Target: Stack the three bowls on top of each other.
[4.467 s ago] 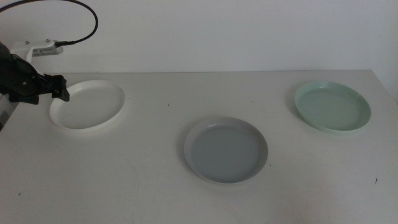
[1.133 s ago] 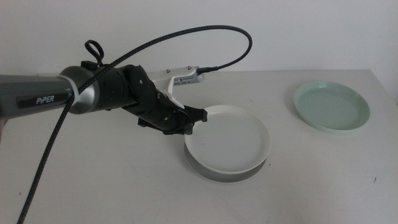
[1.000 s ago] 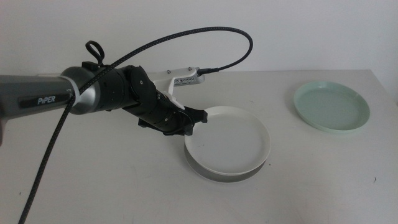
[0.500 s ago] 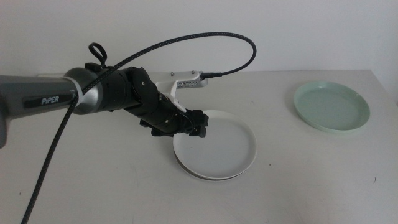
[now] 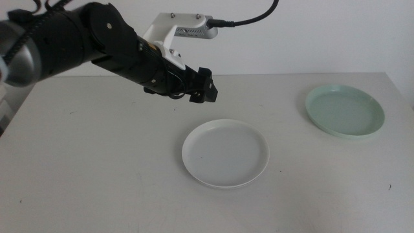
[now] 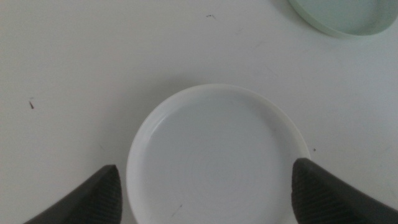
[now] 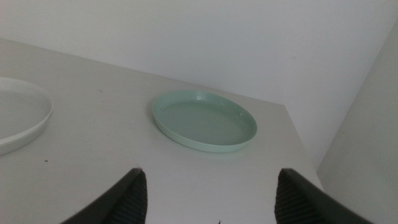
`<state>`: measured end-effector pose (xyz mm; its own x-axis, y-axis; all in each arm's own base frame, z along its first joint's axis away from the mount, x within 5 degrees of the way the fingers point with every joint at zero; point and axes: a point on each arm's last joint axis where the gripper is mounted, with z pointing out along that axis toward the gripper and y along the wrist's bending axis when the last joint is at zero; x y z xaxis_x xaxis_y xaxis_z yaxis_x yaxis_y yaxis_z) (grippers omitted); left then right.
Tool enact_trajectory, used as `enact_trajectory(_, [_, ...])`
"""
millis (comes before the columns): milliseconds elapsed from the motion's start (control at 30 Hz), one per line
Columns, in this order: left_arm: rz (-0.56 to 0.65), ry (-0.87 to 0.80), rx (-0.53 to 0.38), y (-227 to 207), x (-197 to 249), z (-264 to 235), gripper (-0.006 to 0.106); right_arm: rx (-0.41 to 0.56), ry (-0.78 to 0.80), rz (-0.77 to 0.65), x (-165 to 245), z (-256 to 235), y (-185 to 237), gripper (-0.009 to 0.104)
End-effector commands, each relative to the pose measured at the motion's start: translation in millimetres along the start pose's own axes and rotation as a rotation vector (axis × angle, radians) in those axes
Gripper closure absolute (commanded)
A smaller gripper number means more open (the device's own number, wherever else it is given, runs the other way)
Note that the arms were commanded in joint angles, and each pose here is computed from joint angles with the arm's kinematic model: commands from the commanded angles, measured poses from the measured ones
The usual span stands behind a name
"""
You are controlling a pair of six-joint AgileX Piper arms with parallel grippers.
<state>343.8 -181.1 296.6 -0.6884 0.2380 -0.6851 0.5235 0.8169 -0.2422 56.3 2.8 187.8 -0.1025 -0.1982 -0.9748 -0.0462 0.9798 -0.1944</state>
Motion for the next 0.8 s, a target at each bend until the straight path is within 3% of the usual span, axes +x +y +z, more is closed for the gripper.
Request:
enact_trajectory(0, [0.065, -0.114, -0.006, -13, -20, -45, -0.005, 0.036, -0.097, -0.013, -9, -3, -3, 0.043])
enact_trajectory(200, [0.290, -0.121, -0.041, -30, -16, -113, -0.005, 0.036, -0.097, -0.013, -9, -3, -3, 0.043])
enact_trajectory(300, [0.345, -0.134, -0.058, -39, -10, -150, -0.005, 0.036, -0.097, -0.013, -9, -3, -3, 0.043])
enact_trajectory(500, [0.396, -0.131, -0.045, -57, 16, -213, -0.005, 0.036, -0.097, -0.013, -9, -3, -3, 0.043])
enact_trajectory(767, [0.401, -0.235, -0.033, -71, 45, -262, -0.005, 0.036, -0.097, -0.013, -9, -3, -3, 0.043])
